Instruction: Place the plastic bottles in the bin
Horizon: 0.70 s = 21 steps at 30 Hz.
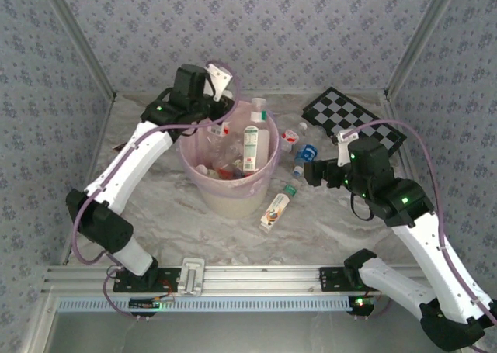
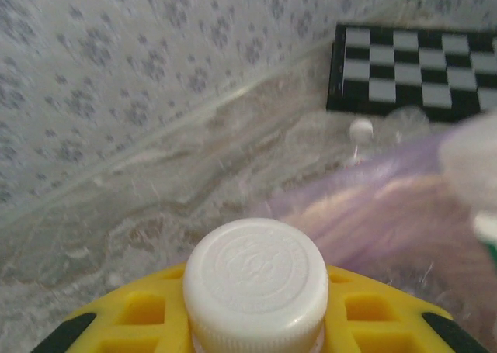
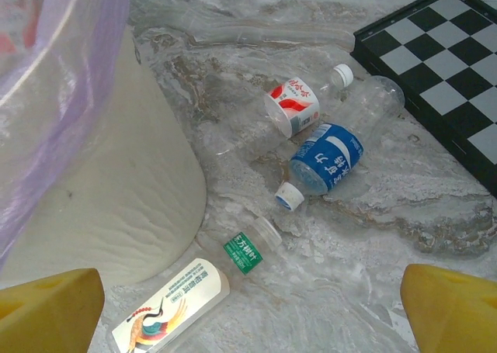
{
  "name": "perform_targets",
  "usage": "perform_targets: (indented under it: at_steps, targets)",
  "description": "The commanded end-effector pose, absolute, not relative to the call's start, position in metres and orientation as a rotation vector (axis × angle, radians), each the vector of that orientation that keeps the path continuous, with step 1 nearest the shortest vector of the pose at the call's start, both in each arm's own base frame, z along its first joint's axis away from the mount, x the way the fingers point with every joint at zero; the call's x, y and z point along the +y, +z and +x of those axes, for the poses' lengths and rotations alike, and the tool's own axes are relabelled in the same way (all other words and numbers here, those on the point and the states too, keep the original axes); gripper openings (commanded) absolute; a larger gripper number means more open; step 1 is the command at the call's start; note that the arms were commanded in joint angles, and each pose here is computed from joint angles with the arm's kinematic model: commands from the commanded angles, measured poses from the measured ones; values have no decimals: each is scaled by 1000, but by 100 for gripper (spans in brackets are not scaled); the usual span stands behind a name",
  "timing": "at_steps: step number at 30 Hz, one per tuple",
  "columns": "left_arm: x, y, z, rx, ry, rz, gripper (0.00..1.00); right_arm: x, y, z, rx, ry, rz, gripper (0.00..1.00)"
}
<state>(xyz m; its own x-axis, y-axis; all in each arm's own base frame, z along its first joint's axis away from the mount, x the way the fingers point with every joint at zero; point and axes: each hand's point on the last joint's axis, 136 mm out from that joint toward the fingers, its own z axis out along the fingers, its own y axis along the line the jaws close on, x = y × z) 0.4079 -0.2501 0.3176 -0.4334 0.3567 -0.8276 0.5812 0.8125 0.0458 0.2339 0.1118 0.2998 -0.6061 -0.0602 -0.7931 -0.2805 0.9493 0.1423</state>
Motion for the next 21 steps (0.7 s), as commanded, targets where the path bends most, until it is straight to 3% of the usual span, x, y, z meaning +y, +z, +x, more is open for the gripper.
perform_targets:
  at_steps: [1, 8, 16, 21]
  targets:
    - [-257, 269, 399, 2206, -333, 753, 0, 109, 294, 235, 2229, 317, -209, 100]
    - [-271, 268, 397, 2209, -396, 752, 3, 109, 290, 237, 2242, 324, -201, 100]
    - [-265, 356, 387, 2041, -450, 691, 56, 109, 289, 241, 2248, 333, -186, 100]
    - [-266, 377, 374, 2012, -484, 674, 66, 89, 287, 243, 2243, 264, -78, 100]
